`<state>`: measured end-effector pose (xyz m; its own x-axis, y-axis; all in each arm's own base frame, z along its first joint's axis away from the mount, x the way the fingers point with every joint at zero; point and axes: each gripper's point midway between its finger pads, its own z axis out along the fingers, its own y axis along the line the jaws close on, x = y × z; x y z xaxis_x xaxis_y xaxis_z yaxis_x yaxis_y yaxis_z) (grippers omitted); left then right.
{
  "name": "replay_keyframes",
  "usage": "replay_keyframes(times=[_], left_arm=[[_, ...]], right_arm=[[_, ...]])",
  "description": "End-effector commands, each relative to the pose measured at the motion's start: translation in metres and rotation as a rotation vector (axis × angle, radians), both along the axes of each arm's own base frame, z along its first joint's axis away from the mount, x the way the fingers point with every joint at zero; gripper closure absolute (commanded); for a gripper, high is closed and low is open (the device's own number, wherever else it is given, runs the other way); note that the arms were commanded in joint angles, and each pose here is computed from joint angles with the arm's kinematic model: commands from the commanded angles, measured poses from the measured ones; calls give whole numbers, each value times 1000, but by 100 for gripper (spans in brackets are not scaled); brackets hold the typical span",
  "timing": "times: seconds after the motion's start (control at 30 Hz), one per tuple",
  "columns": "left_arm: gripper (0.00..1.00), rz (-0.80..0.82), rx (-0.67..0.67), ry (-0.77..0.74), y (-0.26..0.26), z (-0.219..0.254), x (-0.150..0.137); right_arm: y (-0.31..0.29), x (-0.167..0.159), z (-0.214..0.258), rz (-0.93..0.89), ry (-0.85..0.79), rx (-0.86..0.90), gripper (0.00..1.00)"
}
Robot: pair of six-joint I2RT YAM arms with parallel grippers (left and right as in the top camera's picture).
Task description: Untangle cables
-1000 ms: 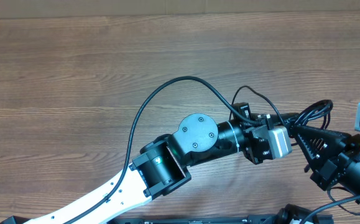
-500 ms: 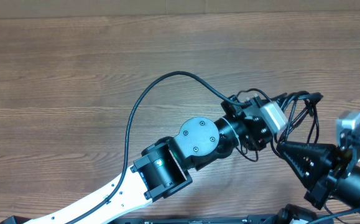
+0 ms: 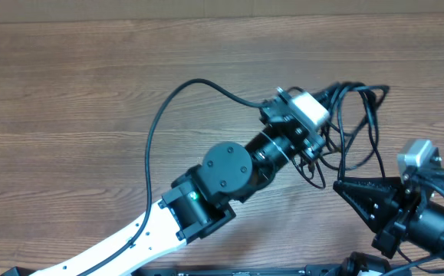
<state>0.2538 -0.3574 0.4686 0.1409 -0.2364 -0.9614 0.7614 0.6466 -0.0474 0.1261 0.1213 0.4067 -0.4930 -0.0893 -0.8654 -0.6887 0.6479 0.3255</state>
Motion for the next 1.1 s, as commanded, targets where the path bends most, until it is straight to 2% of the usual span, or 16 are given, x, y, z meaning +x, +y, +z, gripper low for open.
replay_keyframes(times=[0.0,0.43,0.57,0.6,0.67,0.7,0.73,0.77,0.9,1.07], left_arm=[[96,108,-163,64,38,24,27],[96,143,-186,40,56,32,41],[96,108,-96,-15,46,27,35],[96,94,-55,-42,42,25,32],[96,33,71,-124,28,15,22],[96,1,128,-165,21,10,16],[96,-52,232,-227,11,-3,8],[96,-79,289,-249,6,-13,4],[96,-95,411,-238,3,-39,5],[96,-113,426,-229,1,-44,3]], right_arm=[[-2,-2,-19,-7,66,-19,96],[-25,14,-84,-103,266,-127,96],[-23,15,-81,-93,255,-112,96],[-21,15,-79,-85,248,-102,87],[-16,16,-72,-61,225,-68,59],[-14,17,-69,-47,210,-50,54],[-10,18,-62,-25,184,-24,42],[-8,18,-59,-15,172,-11,37],[-3,21,-47,21,113,25,29],[-3,26,-42,30,68,27,27]])
